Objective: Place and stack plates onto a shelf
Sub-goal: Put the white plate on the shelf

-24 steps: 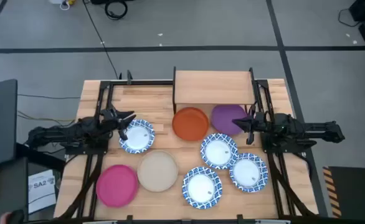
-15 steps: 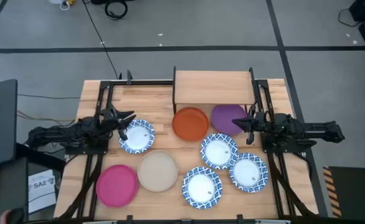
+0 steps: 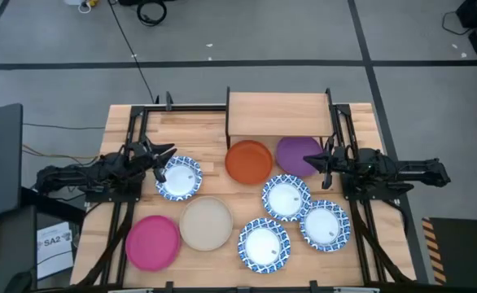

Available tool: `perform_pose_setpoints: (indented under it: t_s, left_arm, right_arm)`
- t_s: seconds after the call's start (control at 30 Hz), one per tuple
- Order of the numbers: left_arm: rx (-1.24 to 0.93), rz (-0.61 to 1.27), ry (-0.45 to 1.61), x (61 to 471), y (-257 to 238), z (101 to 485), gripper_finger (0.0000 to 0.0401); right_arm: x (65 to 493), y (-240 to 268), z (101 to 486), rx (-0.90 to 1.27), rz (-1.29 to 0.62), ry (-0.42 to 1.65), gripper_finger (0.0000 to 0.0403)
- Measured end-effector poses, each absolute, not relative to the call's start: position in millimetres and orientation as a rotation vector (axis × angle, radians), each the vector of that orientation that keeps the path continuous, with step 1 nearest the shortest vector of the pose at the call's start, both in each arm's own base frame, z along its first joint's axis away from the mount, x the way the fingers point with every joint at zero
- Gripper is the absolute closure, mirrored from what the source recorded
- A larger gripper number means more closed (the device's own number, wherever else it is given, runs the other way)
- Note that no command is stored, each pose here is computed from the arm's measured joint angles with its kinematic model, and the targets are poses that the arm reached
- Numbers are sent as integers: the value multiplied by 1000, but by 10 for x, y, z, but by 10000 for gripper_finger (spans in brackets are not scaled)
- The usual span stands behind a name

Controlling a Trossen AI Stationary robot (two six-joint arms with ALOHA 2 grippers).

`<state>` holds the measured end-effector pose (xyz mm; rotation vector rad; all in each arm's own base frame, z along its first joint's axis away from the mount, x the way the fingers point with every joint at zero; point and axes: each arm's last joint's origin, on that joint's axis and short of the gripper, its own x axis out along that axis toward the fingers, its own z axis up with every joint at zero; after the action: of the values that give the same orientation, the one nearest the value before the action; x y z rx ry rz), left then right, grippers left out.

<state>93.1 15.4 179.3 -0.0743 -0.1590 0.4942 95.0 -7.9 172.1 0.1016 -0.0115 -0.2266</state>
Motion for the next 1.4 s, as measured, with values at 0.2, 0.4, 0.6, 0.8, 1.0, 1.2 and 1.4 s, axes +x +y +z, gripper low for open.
perform_pose_setpoints:
  t_s: [0.2, 0.4, 0.6, 0.8, 1.0, 1.2, 1.4]
  left_arm:
    - [-75, 494, -166, 929, 154, 1800, 298]
    - [-76, 494, -167, 929, 154, 1801, 298]
    - [-75, 494, -167, 929, 154, 1802, 298]
    - [-76, 494, -168, 929, 154, 1803, 298]
    - [-76, 494, -169, 929, 154, 1804, 298]
    - [-76, 493, -170, 929, 154, 1805, 298]
    - [-76, 493, -169, 929, 154, 1805, 298]
  right_arm:
    - [950, -79, 1721, 101, -227, -12, 391]
    - [950, -79, 1720, 101, -227, -11, 391]
    - [950, -79, 1721, 102, -227, -12, 391]
    - [950, -79, 1720, 101, -227, -11, 391]
    - [949, -80, 1758, 99, -229, -51, 391]
    - [945, -83, 1801, 61, -239, -89, 391]
    - [946, -82, 1800, 151, -231, -99, 382]
